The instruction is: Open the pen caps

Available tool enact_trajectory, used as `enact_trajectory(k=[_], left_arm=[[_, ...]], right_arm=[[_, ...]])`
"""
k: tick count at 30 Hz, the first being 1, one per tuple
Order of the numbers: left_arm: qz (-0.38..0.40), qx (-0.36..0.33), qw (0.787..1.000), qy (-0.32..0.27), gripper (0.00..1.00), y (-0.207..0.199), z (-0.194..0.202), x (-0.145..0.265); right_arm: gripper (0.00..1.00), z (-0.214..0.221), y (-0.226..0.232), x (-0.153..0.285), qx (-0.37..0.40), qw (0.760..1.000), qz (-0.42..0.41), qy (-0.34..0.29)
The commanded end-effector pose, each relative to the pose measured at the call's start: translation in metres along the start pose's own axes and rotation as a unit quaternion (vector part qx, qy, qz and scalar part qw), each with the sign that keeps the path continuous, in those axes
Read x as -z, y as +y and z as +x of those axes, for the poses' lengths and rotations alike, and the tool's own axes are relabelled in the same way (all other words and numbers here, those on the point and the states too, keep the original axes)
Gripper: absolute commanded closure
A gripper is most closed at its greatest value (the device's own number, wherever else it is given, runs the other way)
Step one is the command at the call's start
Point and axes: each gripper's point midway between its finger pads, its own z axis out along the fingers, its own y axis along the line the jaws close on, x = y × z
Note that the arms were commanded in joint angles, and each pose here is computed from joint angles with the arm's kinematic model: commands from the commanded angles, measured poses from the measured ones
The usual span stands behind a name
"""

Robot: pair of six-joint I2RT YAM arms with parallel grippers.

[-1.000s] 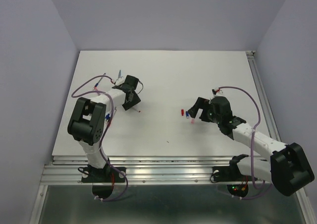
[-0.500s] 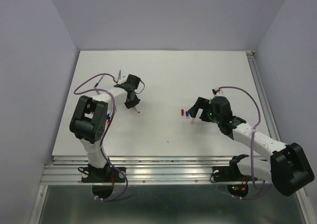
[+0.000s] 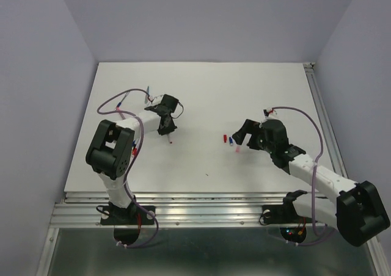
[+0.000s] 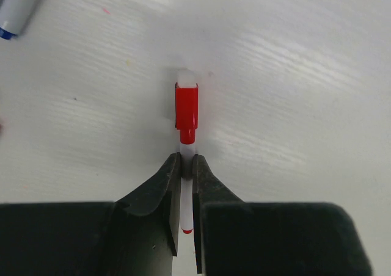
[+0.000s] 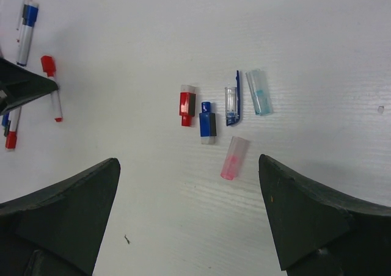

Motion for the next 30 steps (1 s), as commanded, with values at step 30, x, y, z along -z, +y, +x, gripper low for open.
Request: enact_trajectory(k=[30], left_arm=[[0.488,-0.196,0.843,-0.115,1.0,-0.137,0.057,0.196]], right_arm=[[0.13,-0.049,0.182,-0.003,-0.02,0.96,-0.278,-0.008]])
